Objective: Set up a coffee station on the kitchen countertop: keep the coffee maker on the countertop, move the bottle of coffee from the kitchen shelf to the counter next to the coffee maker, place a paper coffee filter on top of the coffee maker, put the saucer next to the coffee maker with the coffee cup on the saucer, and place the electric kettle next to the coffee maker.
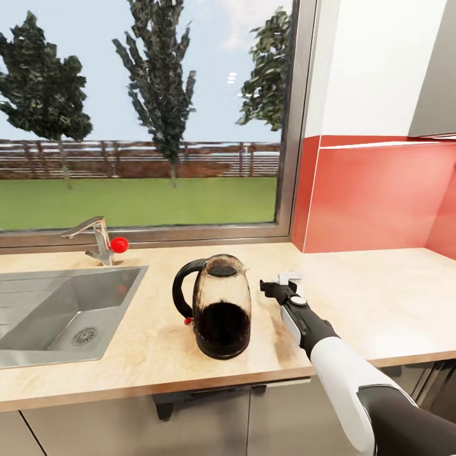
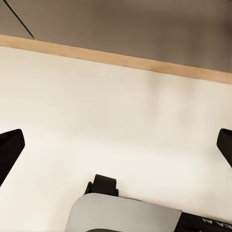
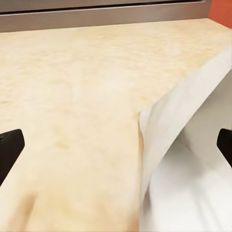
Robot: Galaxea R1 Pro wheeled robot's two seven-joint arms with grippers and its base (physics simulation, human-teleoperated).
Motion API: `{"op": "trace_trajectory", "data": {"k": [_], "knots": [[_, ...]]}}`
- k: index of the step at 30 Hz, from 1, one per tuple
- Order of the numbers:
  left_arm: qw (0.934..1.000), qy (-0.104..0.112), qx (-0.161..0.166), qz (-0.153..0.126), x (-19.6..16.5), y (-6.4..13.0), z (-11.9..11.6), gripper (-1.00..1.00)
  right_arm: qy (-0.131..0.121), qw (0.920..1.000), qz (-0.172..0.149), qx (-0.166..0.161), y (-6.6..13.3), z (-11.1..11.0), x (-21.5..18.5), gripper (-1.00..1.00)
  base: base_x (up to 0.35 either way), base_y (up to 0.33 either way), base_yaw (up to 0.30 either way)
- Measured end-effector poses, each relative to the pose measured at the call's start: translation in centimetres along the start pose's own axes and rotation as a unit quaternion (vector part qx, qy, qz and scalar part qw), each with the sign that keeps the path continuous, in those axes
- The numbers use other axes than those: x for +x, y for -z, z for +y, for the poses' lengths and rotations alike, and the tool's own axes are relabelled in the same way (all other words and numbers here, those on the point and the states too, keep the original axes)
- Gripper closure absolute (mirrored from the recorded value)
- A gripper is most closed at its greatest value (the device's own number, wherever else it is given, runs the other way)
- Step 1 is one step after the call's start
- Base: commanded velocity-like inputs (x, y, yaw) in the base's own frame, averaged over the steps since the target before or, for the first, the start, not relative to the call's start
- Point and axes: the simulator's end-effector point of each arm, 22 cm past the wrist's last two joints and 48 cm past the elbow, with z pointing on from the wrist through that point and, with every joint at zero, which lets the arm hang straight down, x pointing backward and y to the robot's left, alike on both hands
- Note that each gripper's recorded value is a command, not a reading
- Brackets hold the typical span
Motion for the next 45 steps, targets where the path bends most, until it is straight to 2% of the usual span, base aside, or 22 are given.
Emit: {"op": "trace_trajectory", "data": {"k": [29,30,45], "knots": [[1.0,0.0,0.0,0.0,0.0,0.0,0.0,-1.0,-0.001,1.0,0.0,0.002,-0.01,-0.19,0.01,-1.0,0.028,0.0,0.0],[1.0,0.0,0.0,0.0,0.0,0.0,0.0,-1.0,-0.001,1.0,0.0,0.002,-0.01,-0.19,0.01,1.0,0.0,0.0,0.0],[1.0,0.0,0.0,0.0,0.0,0.0,0.0,-1.0,0.0,1.0,0.0,0.002,-0.02,-0.29,0.01,1.0,0.0,0.0,0.0]]}}
